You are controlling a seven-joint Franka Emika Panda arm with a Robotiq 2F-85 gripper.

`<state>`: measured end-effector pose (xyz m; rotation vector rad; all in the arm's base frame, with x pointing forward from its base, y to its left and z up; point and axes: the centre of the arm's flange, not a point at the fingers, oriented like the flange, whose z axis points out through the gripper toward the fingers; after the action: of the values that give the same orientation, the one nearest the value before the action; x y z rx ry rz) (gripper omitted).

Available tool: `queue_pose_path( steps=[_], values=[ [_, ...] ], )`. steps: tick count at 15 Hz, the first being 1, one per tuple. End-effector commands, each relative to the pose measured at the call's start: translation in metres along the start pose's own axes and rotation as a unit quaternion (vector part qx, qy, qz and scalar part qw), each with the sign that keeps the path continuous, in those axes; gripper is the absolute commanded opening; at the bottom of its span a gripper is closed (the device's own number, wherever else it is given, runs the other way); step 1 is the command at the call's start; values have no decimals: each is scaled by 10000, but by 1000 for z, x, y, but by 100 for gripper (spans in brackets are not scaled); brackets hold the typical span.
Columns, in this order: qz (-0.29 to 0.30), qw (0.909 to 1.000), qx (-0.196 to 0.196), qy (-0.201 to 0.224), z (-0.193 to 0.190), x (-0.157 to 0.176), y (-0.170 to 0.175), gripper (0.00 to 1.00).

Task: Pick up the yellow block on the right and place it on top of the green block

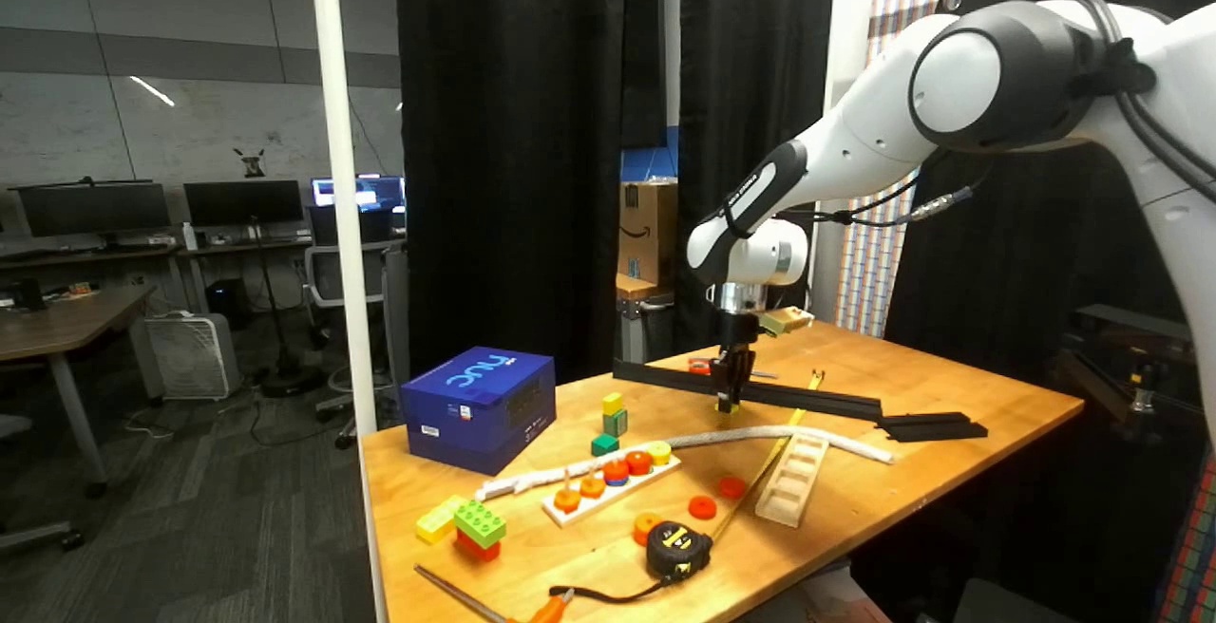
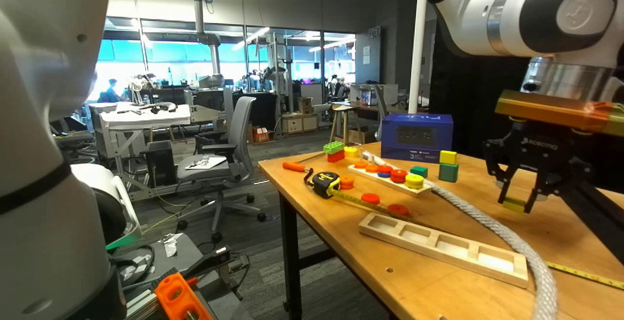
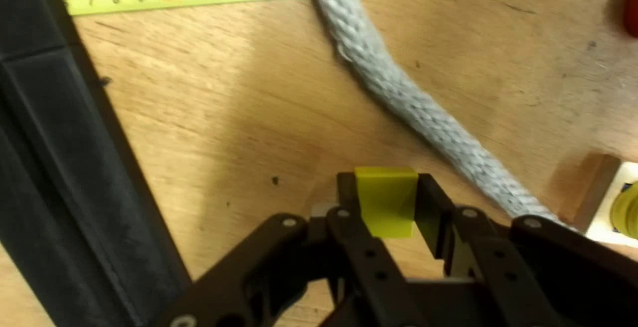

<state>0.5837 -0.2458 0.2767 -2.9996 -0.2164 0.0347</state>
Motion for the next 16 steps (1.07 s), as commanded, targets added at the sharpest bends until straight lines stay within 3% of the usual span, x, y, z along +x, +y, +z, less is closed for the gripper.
queue_pose_path(
  steps=[1,7,16],
  values=[
    [-7,9995,-306,66,-28,-5,-56,22],
    [-268,9986,-453,-45,-38,4,-116,22],
    [-791,9959,-337,-271,-11,27,-179,22]
  ],
)
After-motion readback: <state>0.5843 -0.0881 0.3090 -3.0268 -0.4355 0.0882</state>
